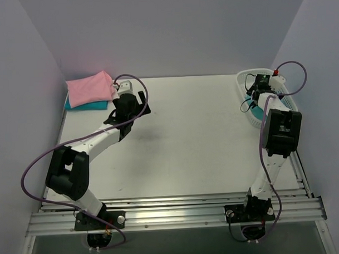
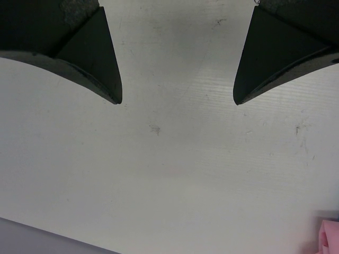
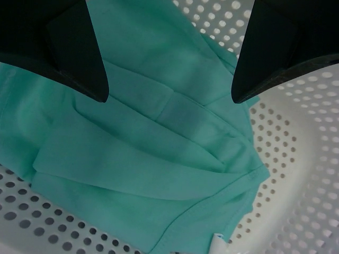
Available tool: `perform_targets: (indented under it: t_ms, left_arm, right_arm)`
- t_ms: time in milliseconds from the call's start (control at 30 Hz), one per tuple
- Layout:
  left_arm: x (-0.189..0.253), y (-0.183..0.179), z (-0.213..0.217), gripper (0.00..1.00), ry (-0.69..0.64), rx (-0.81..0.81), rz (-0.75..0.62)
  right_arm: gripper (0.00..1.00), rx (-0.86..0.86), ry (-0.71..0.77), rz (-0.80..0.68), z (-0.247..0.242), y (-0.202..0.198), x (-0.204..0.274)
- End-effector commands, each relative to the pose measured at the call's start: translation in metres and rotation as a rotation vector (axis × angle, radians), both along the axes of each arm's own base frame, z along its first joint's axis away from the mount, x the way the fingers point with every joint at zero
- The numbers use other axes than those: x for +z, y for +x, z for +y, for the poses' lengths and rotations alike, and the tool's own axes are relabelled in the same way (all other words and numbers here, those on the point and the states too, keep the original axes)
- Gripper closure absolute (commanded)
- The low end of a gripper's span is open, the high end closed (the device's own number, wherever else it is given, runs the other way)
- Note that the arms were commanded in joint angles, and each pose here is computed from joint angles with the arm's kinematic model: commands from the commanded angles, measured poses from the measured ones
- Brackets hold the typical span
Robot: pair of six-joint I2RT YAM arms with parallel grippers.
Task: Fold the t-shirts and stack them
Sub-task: Grab the tshirt from the pile
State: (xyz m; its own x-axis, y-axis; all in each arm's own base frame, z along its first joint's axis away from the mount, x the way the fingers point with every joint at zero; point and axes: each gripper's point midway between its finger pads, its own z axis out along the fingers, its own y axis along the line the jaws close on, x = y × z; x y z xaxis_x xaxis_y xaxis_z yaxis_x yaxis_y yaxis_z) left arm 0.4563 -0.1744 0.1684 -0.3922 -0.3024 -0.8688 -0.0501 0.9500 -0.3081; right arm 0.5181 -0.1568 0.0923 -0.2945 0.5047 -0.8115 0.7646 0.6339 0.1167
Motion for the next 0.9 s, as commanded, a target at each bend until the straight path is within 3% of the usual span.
perform_targets:
  t_ms: [0, 267, 433, 633, 700, 767, 800, 867]
  left_arm:
    - [0.021, 0.002, 0.000, 0.05, -0.017, -0.014, -0.052]
    - [0.017, 0.004, 0.006, 0.05, -0.012, 0.002, -0.052]
    - [0.013, 0.005, 0.008, 0.05, -0.008, 0.008, -0.045]
    - [0.013, 0.004, 0.012, 0.05, -0.008, 0.016, -0.047]
    - [0.013, 0.004, 0.013, 0.05, -0.008, 0.019, -0.047]
    - [0.013, 0.004, 0.015, 0.05, -0.010, 0.021, -0.048]
    - [0.013, 0.004, 0.016, 0.05, -0.010, 0.024, -0.048]
    - [0.013, 0.004, 0.015, 0.05, -0.009, 0.022, -0.047]
  right_arm:
    - [0.03, 0.051, 0.039, -0.051, 0.012, 0.026, 0.010]
    - [0.05, 0.039, 0.053, -0.009, 0.002, 0.042, -0.018]
    - [0.22, 0.005, 0.095, 0.007, -0.013, 0.033, -0.044]
    - [0.27, -0.035, 0.135, 0.028, -0.029, 0.023, -0.064]
    - [0.37, -0.044, 0.143, 0.033, -0.035, 0.021, -0.069]
    - [0.58, -0.046, 0.153, 0.037, -0.036, 0.020, -0.073]
    - [0.75, -0.045, 0.157, 0.040, -0.038, 0.019, -0.075]
    - [0.90, -0.043, 0.158, 0.044, -0.039, 0.020, -0.076]
